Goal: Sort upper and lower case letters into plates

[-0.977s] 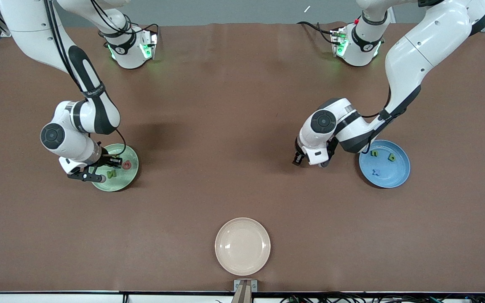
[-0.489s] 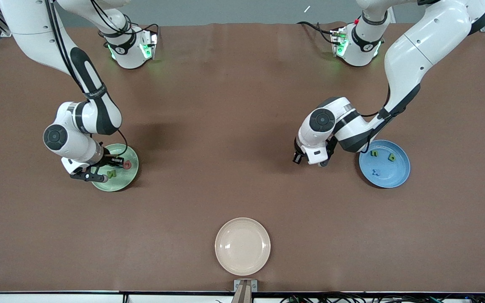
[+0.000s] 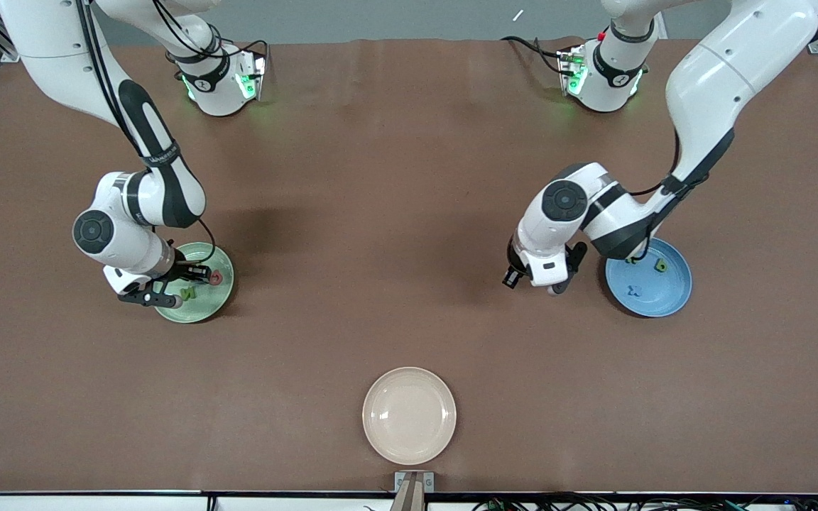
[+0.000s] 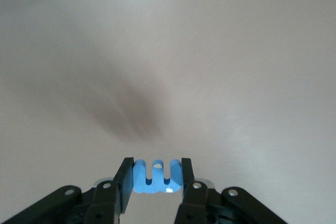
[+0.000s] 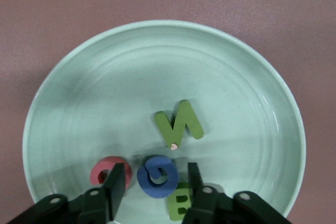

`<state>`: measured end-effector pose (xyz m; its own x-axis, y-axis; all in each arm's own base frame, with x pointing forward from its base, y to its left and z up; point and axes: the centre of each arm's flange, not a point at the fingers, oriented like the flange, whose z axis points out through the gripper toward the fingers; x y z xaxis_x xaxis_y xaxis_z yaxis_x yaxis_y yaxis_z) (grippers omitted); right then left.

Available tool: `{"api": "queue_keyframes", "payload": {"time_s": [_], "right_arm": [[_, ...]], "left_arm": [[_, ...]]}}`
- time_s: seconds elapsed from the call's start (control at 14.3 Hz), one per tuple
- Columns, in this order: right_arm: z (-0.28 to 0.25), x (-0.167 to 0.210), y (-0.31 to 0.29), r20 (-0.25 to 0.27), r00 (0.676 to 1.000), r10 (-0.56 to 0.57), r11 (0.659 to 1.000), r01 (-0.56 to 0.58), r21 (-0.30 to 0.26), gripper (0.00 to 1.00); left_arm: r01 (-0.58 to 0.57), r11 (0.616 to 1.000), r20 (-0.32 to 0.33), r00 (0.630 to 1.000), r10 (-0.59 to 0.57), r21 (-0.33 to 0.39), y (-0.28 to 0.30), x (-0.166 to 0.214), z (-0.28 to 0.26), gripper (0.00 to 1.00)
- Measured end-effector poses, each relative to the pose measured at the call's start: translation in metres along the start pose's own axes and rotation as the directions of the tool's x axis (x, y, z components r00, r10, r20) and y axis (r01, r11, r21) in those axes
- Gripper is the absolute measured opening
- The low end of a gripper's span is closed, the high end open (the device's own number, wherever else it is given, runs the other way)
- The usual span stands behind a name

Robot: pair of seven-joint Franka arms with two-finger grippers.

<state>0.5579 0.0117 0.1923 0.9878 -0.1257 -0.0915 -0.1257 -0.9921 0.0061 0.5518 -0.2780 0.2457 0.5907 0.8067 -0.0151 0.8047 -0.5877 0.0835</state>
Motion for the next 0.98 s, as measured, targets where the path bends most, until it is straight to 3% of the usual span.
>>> {"api": "queue_keyframes", "payload": {"time_s": [0.14,0.28,0.63,0.98], "right_arm": [[-0.016,0.004,-0.003,0.066,0.998,-0.004,1.000,0.004,0.002,0.82],[-0.049,0.011,-0.008,0.096,0.995,-0.011,1.000,0.010,0.012,1.00],[-0.141,0.010,-0.010,0.111,0.993,-0.027,0.999,0.023,0.035,1.00],[-0.241,0.017,0.003,0.150,0.988,-0.043,0.998,0.049,-0.036,1.00]], "left_arm": [[-0.100,0.995,-0.002,0.995,0.100,-0.019,-0.003,0.031,-0.023,0.41],[-0.268,0.963,0.000,0.964,0.268,0.020,-0.017,0.067,-0.036,0.41],[-0.558,0.827,0.044,0.830,0.556,0.074,-0.057,0.147,-0.063,0.41],[-0.718,0.690,0.087,0.696,0.713,0.087,-0.106,0.217,-0.059,0.41]]}}
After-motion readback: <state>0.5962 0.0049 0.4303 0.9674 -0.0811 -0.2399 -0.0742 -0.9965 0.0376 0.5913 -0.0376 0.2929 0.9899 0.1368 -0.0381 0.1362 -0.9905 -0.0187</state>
